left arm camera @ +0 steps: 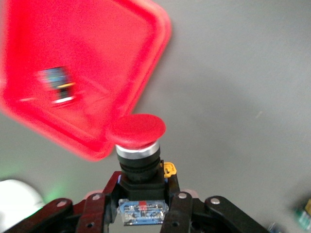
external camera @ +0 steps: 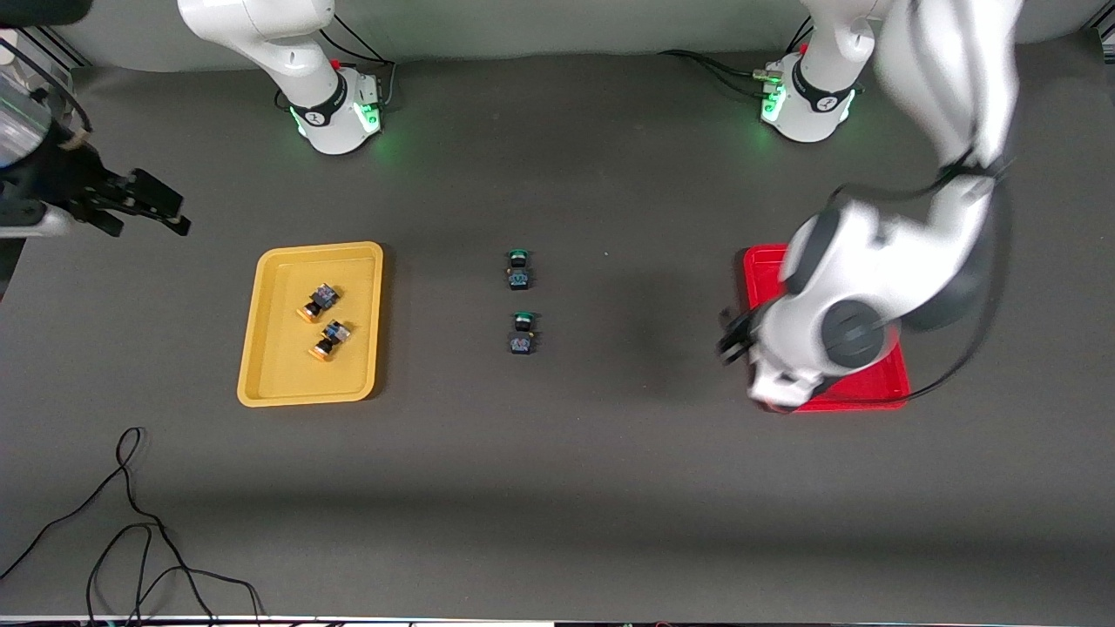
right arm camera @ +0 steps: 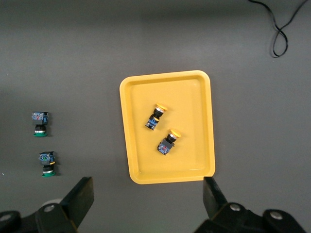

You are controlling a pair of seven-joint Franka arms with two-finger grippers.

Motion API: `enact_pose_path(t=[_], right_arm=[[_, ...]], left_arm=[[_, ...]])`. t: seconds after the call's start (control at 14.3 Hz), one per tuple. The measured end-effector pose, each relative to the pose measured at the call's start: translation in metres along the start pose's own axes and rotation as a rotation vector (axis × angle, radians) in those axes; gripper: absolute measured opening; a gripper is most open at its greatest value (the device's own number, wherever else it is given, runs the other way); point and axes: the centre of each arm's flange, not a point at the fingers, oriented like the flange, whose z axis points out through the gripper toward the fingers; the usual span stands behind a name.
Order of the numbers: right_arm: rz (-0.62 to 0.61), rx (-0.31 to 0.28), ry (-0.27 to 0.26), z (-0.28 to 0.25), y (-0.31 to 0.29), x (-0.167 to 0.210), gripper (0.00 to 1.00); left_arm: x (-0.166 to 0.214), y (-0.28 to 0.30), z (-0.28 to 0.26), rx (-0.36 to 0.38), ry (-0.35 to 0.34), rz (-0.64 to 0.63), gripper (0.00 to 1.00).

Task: Place red and yellow buttons in trays
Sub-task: 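Lower the red button into the red tray and open the left gripper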

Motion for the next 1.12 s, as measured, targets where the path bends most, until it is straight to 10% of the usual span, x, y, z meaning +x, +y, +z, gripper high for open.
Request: enact_pose_path(t=[0.42,1.12], right_arm=[[-0.006,0.0,0.019,-0.014,-0.005,0.011,1.0],[-0.005,-0.004,-0.008,-0.005,-0.005,0.014,1.0]], left_arm=[[-0.015,-0.177,-0.031,-0.051,0.067,0.187,0.42],[0.121,-0.12,0.193,-0.089,0.094,0.204,0.42]])
